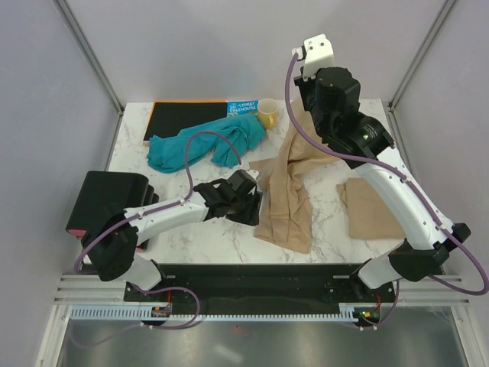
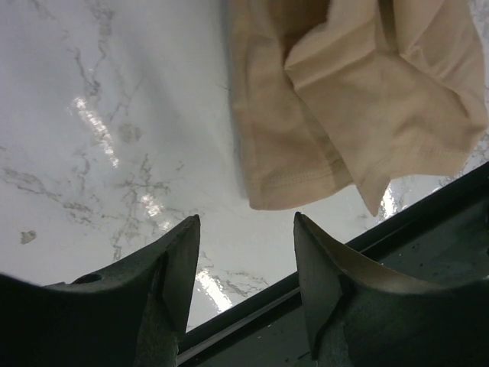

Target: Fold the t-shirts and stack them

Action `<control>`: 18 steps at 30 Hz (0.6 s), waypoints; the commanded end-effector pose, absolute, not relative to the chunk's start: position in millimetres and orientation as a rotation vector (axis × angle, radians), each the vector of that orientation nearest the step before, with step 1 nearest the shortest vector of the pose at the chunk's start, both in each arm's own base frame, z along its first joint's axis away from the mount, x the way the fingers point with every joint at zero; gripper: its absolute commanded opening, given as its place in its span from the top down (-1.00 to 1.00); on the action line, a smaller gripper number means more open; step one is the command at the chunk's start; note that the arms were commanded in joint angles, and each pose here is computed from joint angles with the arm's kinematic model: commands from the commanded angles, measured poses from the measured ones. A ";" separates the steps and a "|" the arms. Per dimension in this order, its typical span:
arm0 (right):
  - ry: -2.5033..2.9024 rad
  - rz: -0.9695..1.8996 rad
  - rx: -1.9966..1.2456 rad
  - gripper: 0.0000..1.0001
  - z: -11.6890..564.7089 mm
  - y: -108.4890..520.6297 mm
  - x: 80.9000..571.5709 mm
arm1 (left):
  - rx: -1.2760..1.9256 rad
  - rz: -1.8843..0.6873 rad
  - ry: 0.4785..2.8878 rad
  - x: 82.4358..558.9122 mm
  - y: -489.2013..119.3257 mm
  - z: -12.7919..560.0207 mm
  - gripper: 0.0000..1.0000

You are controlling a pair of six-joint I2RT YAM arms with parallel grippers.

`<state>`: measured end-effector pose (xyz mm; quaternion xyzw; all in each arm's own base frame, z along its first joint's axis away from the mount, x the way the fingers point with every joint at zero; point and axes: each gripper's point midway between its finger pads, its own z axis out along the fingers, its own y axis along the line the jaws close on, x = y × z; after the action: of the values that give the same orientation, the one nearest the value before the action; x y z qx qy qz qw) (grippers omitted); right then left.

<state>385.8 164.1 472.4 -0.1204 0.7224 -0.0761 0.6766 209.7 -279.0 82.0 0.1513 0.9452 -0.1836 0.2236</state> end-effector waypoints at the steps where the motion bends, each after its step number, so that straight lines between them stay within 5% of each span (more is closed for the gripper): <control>1: 1.602 -0.114 -0.249 1.00 475.1 173.0 392.1 | 0.487 -0.626 2.536 212.7 -317.8 106.6 -0.19; 18: 1.599 -0.129 -0.237 1.00 476.5 161.6 395.9 | 0.661 -0.683 2.610 187.6 -360.3 89.2 -0.18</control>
<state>398.7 164.4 457.2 -0.1242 0.7327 -0.0753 0.6649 189.2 -348.9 80.0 0.2177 0.9324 -0.2269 0.1781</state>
